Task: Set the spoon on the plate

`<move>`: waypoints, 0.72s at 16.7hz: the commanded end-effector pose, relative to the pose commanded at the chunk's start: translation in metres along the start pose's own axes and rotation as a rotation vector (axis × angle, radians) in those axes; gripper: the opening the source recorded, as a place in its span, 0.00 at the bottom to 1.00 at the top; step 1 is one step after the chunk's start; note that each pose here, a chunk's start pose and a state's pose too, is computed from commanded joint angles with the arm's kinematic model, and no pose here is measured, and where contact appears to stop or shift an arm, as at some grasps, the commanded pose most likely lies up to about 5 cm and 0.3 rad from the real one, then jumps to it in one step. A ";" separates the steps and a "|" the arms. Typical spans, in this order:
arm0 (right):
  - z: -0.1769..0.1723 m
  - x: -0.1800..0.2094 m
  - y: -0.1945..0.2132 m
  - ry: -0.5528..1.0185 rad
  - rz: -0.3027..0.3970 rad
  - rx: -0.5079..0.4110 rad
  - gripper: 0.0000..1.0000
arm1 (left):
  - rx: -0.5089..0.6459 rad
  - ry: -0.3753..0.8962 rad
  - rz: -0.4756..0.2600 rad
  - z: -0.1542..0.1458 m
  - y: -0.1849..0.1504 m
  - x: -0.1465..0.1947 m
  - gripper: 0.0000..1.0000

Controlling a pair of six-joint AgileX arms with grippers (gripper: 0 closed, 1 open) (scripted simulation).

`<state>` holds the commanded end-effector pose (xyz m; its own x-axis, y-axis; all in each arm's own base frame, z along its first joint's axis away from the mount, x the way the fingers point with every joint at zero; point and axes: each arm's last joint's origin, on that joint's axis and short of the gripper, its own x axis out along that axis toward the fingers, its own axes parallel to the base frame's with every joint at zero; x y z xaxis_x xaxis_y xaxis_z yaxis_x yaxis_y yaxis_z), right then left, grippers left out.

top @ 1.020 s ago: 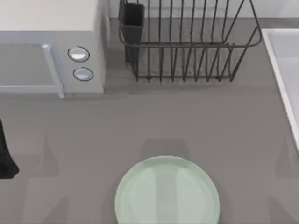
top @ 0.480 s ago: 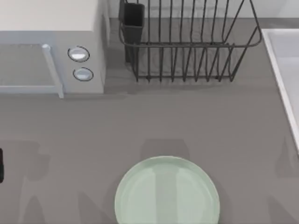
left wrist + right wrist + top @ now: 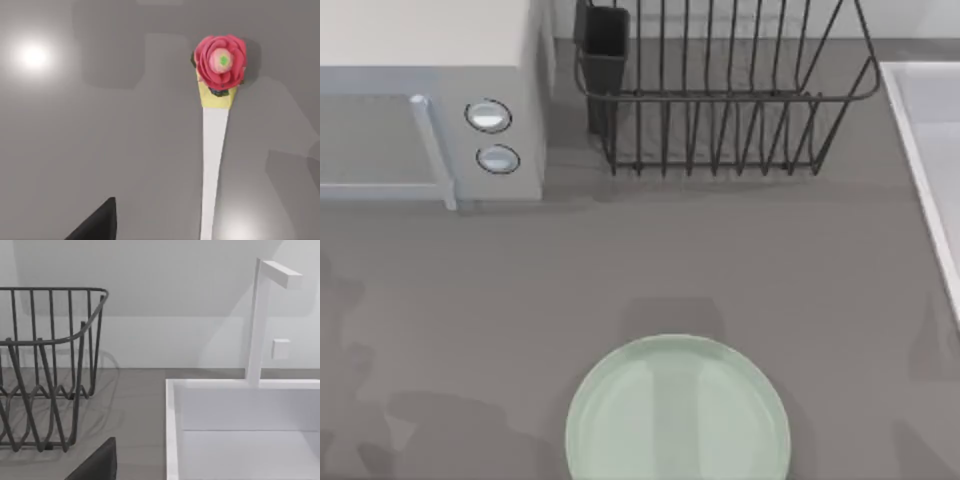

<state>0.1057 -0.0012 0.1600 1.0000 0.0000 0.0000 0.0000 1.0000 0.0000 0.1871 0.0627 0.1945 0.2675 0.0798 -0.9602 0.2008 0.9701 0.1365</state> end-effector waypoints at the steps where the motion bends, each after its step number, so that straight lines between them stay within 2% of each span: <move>1: 0.000 0.000 0.000 0.000 0.000 0.000 1.00 | 0.010 0.062 -0.033 0.005 0.008 0.003 1.00; 3: 0.000 0.000 0.000 0.000 0.000 0.000 1.00 | 0.026 0.157 -0.089 0.011 0.022 0.008 1.00; 6: 0.000 0.000 0.000 0.000 0.000 0.000 1.00 | 0.039 0.231 -0.138 0.016 0.034 0.011 1.00; 12: 0.000 0.000 0.000 0.000 0.000 0.000 1.00 | 0.043 0.237 -0.143 0.016 0.034 0.012 1.00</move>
<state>0.1057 -0.0012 0.1600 1.0000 0.0000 0.0000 0.0000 1.0000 0.0000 0.2126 0.0934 0.1913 0.0068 -0.0007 -1.0000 0.2619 0.9651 0.0011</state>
